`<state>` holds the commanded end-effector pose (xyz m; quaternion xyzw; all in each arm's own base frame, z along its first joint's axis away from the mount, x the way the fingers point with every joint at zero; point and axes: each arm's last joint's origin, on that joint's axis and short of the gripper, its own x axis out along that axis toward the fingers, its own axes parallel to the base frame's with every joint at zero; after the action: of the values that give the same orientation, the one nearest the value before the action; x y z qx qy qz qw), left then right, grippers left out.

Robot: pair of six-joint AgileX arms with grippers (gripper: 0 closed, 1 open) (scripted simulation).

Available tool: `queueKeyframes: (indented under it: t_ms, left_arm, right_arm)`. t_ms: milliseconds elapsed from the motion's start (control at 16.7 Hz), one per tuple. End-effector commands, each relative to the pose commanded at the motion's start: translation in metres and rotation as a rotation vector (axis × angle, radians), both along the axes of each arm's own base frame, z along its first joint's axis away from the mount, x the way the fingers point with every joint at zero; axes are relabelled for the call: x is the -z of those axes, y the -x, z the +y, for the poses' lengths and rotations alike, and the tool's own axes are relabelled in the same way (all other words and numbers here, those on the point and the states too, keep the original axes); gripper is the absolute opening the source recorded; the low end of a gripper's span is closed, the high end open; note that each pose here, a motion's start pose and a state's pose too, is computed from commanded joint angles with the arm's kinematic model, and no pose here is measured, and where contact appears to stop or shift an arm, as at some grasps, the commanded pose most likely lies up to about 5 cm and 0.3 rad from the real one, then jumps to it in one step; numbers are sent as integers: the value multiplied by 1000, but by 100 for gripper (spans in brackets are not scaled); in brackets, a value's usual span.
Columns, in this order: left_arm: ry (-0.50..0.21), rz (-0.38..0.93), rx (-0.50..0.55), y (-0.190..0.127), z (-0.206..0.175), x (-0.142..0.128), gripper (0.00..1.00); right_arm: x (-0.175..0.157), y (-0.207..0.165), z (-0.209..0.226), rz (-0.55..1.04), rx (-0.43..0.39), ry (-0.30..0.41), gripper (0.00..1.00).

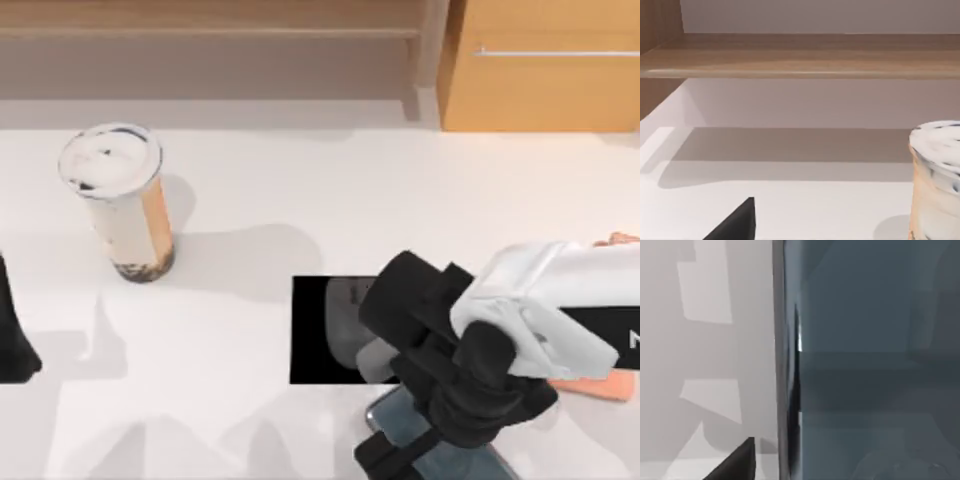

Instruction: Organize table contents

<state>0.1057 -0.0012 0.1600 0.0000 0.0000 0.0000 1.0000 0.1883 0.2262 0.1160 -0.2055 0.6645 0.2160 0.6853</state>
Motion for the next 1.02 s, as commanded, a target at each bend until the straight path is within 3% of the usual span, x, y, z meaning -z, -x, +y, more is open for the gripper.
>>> queueKeyframes:
  t_ms: [360, 1020]
  left_arm:
    - [0, 0, 0, 0, 0, 0, 100]
    - [0, 0, 0, 0, 0, 0, 100]
  right_arm:
    - [9, 1, -1, 3, 0, 3, 100]
    - [9, 1, -1, 3, 0, 3, 17]
